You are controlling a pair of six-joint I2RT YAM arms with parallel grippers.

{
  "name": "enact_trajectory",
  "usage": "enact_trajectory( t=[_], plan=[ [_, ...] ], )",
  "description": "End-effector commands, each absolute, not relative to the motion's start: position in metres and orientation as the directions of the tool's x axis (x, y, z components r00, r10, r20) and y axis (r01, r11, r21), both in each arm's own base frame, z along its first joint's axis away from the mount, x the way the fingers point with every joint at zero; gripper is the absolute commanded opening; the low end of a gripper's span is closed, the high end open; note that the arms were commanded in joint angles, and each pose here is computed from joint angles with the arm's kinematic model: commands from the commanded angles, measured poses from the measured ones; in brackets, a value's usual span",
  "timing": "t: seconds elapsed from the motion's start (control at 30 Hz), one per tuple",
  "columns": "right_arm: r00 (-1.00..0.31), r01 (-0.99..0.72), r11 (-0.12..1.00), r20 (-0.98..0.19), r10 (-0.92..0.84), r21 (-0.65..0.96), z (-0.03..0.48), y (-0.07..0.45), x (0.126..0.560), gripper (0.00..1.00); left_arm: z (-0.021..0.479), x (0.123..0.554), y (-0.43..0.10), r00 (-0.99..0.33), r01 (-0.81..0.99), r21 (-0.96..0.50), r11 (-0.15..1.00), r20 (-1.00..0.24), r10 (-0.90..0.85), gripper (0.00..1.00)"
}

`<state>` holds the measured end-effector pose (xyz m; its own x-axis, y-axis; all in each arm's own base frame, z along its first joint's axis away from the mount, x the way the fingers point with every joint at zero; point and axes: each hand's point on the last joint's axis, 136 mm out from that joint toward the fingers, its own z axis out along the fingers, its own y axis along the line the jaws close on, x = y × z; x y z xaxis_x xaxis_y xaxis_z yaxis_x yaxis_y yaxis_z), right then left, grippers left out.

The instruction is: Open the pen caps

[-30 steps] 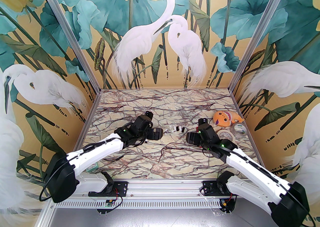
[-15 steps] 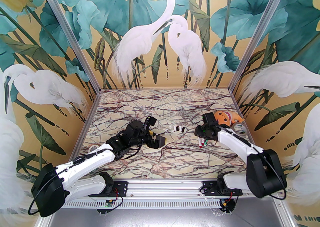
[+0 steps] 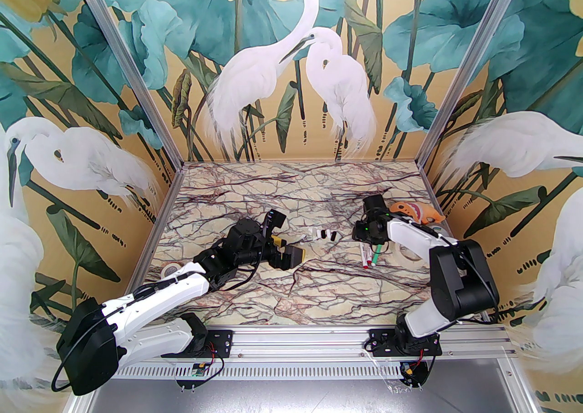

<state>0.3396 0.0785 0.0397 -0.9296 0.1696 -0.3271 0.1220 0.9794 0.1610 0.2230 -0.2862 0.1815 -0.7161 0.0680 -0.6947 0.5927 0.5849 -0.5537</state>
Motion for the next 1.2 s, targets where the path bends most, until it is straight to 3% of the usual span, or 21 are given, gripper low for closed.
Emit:
enact_trajectory(
  t=[0.0, 0.5, 0.73, 0.93, 1.17],
  plan=[
    [-0.933, 0.098, 0.989, -0.334, 0.131, 0.114, 0.042, 0.075, 0.349, 0.36, 0.175, 0.222, -0.287, -0.731, 0.584, -0.573, 0.574, -0.679, 0.066, 0.99],
    [-0.956, 0.079, 0.995, -0.278, 0.091, 0.055, 0.017, 0.072, 0.361, 0.36, 0.17, 0.223, -0.287, -0.746, 0.568, -0.574, 0.59, -0.662, 0.074, 0.99],
    [-0.954, 0.078, 0.996, -0.288, 0.085, 0.035, 0.018, 0.071, 0.362, 0.28, 0.166, 0.224, -0.289, -0.759, 0.555, -0.593, 0.584, -0.649, 0.062, 0.99],
    [-0.936, 0.073, 0.995, -0.341, 0.091, 0.064, 0.04, 0.078, 0.361, 0.27, 0.163, 0.223, -0.295, -0.784, 0.527, -0.647, 0.551, -0.621, 0.021, 0.99],
    [-0.887, 0.042, 0.974, -0.441, 0.138, 0.221, 0.098, 0.113, 0.345, 0.27, 0.161, 0.219, -0.308, -0.783, 0.527, -0.646, 0.552, -0.622, 0.021, 0.99]
  ],
)
